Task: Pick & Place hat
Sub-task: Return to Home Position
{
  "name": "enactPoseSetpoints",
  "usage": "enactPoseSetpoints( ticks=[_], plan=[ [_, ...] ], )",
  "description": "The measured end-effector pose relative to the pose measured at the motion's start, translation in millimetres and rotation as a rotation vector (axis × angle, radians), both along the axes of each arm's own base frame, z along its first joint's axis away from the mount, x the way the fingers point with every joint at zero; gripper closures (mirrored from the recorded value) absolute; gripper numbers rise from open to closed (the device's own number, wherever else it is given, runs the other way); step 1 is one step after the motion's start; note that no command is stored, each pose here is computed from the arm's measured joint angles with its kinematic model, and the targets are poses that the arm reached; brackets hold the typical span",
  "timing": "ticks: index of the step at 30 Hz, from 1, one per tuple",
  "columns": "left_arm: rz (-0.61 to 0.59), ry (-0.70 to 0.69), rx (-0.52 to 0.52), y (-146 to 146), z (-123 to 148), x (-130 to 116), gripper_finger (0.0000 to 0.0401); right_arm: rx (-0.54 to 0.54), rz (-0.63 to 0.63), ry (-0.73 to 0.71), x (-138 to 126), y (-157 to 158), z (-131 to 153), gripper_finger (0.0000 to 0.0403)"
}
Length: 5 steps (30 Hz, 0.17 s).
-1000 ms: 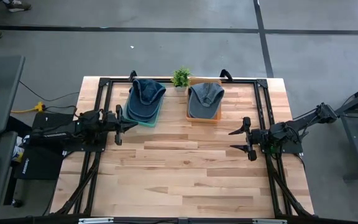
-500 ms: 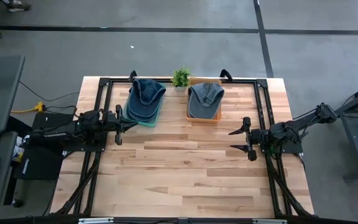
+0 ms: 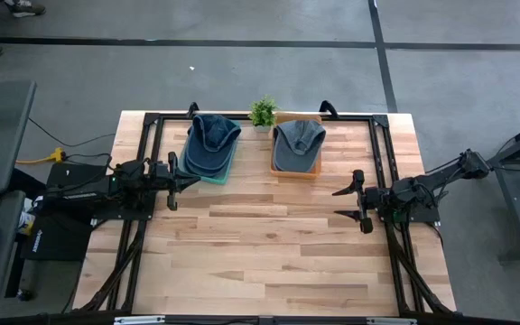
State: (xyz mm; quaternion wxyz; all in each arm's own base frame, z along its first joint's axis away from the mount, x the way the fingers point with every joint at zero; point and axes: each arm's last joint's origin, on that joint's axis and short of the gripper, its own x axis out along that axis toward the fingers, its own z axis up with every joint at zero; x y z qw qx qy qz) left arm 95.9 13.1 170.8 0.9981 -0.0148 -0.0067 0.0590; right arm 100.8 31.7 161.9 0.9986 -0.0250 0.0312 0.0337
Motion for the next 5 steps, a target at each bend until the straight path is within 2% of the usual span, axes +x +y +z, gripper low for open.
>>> enactPoseSetpoints(
  ticks=[5],
  plan=[
    [0.000,0.000,0.000,0.0,0.0,0.0,0.0400,0.000,0.000,0.000,0.0,0.0,0.0,0.0155]
  ],
)
